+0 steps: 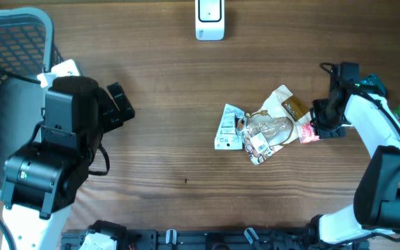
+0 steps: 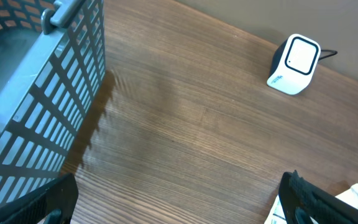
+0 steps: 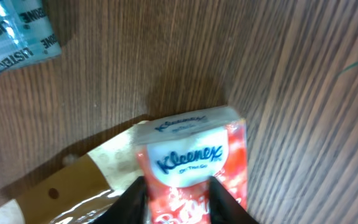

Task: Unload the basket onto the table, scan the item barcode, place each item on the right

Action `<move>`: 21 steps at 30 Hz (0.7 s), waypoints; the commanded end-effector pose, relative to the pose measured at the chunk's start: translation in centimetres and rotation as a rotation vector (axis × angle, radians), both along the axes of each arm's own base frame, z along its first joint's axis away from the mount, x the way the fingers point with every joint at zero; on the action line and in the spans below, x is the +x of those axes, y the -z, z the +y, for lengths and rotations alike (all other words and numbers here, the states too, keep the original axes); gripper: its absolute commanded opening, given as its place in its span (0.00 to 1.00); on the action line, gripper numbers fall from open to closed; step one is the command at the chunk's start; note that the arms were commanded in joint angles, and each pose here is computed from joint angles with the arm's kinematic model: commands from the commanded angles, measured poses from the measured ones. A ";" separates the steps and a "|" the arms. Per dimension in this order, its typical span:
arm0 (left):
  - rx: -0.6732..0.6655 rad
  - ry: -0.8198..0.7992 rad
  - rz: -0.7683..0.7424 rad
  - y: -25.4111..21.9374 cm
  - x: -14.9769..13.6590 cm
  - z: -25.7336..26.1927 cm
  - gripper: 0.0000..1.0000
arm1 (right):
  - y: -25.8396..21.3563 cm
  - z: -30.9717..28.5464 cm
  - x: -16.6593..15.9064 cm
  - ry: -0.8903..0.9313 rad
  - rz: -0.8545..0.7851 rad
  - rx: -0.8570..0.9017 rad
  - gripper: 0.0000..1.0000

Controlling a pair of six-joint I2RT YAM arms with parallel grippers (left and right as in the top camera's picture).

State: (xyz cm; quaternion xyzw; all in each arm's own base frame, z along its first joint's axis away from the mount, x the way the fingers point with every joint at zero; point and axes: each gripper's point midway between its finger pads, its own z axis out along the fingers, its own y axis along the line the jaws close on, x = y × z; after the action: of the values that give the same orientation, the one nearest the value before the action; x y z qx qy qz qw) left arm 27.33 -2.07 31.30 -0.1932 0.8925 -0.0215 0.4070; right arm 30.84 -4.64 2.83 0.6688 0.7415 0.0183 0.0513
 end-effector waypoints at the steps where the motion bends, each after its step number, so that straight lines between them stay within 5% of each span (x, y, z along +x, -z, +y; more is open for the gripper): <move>1: 0.022 -0.006 -0.011 -0.4 0.1 0.4 1.00 | 0.0 -0.2 -0.2 0.001 0.002 -0.022 0.18; 5: 0.022 -0.006 -0.011 -0.4 0.1 0.4 1.00 | 0.0 -0.2 -0.2 0.001 0.002 -0.022 0.05; 15: 0.022 -0.006 -0.011 -0.4 0.1 0.4 1.00 | 0.0 -0.5 -0.2 -0.031 0.004 -0.039 0.06; 16: 0.022 -0.006 -0.011 -0.4 0.1 0.4 1.00 | 0.0 -0.5 0.0 -0.052 -0.002 -0.042 0.17; 18: 0.022 -0.006 -0.011 -0.4 0.1 0.4 1.00 | -0.1 -0.3 0.7 -0.148 -0.027 -0.044 0.67; 20: 0.022 -0.006 -0.011 -0.4 0.1 0.4 1.00 | -0.2 0.0 0.8 -0.203 -0.031 -0.032 0.96; 21: 0.022 -0.006 -0.011 -0.4 0.1 0.4 1.00 | -0.2 0.2 0.8 -0.249 -0.032 -0.026 1.00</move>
State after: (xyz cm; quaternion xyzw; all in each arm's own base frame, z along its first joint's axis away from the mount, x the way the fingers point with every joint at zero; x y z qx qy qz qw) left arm 27.33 -2.07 31.30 -0.1932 0.8925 -0.0215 0.4070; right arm 31.73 -4.87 2.94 0.6304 0.7728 0.0229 0.0698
